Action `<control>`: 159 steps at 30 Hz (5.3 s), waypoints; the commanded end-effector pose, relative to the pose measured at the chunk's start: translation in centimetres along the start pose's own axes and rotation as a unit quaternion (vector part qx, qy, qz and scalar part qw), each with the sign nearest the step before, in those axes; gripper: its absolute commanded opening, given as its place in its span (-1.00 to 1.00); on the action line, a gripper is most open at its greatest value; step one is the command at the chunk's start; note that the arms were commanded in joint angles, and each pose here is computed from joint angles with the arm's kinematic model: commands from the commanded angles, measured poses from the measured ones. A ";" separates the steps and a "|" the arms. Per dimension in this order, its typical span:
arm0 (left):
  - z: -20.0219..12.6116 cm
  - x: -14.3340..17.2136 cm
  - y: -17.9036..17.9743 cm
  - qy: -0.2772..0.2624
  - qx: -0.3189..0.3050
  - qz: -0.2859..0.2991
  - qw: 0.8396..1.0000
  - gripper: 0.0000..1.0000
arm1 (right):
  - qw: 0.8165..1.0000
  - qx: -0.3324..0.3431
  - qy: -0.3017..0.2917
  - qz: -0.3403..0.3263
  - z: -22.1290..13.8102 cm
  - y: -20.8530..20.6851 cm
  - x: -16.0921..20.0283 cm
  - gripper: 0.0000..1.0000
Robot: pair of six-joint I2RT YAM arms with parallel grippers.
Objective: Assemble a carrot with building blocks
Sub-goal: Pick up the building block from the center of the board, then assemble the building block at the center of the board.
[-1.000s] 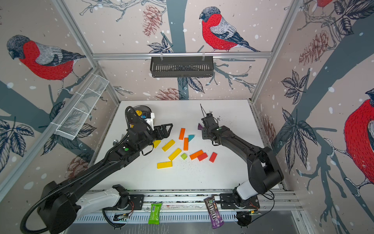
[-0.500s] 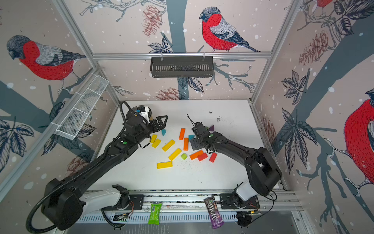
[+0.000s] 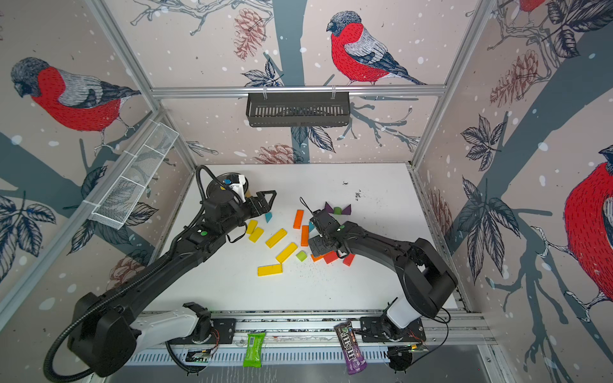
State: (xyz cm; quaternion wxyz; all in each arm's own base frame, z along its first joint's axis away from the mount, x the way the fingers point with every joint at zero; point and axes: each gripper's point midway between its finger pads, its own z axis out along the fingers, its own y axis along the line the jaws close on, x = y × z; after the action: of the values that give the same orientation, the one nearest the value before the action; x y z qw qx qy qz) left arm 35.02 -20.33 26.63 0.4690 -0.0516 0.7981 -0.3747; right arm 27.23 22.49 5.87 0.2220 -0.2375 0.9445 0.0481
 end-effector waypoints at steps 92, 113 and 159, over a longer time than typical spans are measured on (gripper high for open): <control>0.7 1.8 -3.7 0.057 0.110 -0.019 0.992 0.89 | 0.967 0.104 -0.072 0.219 2.7 -10.9 -7.9 0.91; 1.6 5.7 -6.4 0.125 0.135 0.016 0.983 0.86 | 0.976 0.082 -0.014 0.201 4.5 -12.0 -3.4 0.40; 1.6 5.7 -6.4 0.123 0.135 0.018 0.983 0.85 | 0.974 0.114 0.019 0.194 5.3 -15.2 -3.1 0.25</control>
State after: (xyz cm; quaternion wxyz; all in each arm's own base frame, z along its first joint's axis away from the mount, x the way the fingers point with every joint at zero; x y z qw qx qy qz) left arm 31.18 -28.18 25.72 0.3654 0.0697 0.7976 -0.4748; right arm 38.69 11.46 2.68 0.2145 -0.0187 0.9765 -0.0141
